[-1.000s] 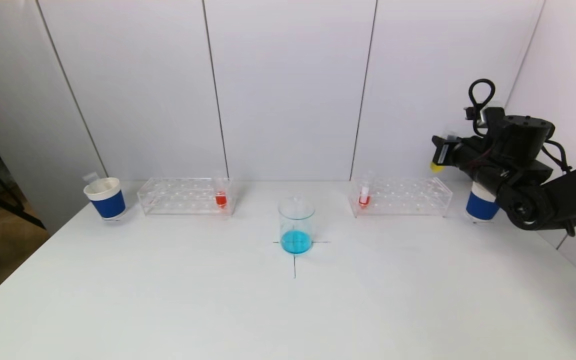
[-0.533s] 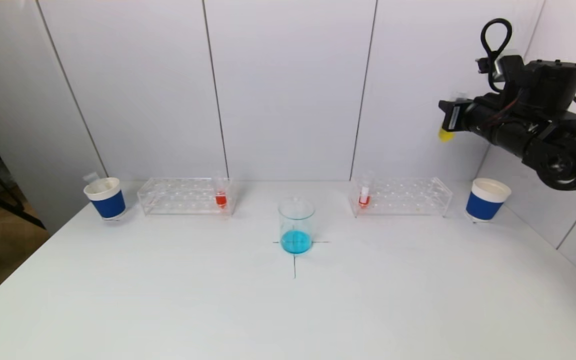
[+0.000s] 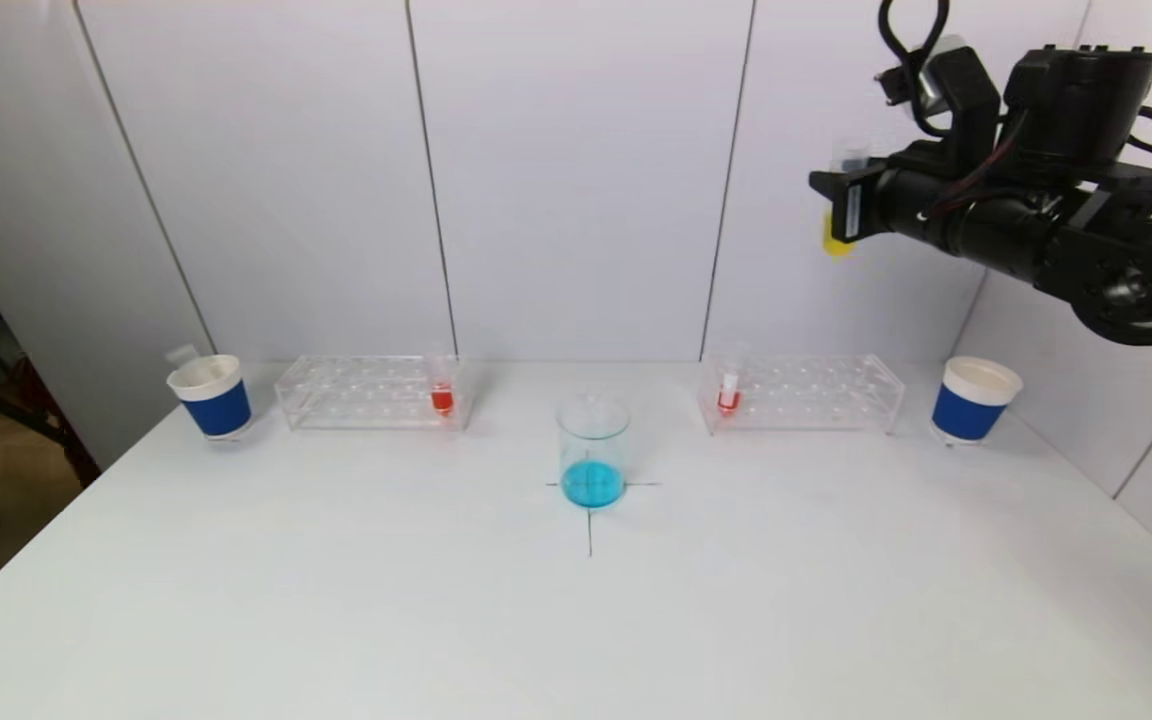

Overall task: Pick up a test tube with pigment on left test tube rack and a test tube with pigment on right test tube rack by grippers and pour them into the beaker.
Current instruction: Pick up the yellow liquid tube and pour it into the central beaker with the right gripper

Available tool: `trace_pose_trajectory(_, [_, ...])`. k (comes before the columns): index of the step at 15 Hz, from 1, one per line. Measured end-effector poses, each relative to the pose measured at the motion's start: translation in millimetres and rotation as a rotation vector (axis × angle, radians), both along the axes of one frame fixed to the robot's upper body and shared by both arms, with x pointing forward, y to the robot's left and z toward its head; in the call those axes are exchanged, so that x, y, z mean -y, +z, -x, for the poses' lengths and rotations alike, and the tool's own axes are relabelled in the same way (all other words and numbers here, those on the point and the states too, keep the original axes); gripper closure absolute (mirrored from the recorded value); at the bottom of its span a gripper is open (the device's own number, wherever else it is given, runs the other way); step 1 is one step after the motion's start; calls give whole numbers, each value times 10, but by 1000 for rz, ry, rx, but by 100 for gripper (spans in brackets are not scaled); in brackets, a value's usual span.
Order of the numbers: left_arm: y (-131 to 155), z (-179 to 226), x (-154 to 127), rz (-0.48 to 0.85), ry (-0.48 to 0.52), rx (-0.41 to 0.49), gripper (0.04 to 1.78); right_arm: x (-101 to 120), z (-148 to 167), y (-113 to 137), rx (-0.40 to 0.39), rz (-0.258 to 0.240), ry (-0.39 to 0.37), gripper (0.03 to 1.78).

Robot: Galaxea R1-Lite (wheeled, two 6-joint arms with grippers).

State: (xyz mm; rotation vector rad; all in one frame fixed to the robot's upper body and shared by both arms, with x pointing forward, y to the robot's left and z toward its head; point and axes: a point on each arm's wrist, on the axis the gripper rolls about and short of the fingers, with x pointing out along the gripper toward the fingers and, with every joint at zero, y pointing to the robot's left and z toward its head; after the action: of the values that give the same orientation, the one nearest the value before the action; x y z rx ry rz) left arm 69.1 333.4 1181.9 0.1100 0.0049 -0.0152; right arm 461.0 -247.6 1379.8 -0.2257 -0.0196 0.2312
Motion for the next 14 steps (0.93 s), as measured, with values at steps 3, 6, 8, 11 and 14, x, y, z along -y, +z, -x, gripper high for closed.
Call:
trace_pose_trajectory(3, [0, 0, 0, 0, 0, 0, 6, -333, 112, 29, 30, 66, 149, 131])
trace_pose_trajectory(6, [0, 0, 0, 0, 0, 0, 6, -529, 142, -5, 68, 160, 282, 131])
trace_pose_trajectory(8, [0, 0, 0, 0, 0, 0, 6, -611, 119, -66, 91, 233, 345, 131])
trace_pose_trajectory(11, [0, 0, 0, 0, 0, 0, 6, -697, 55, -203, 116, 329, 435, 131])
trace_pose_trajectory(14, [0, 0, 0, 0, -1, 0, 6, -791, -23, -385, 123, 408, 506, 131])
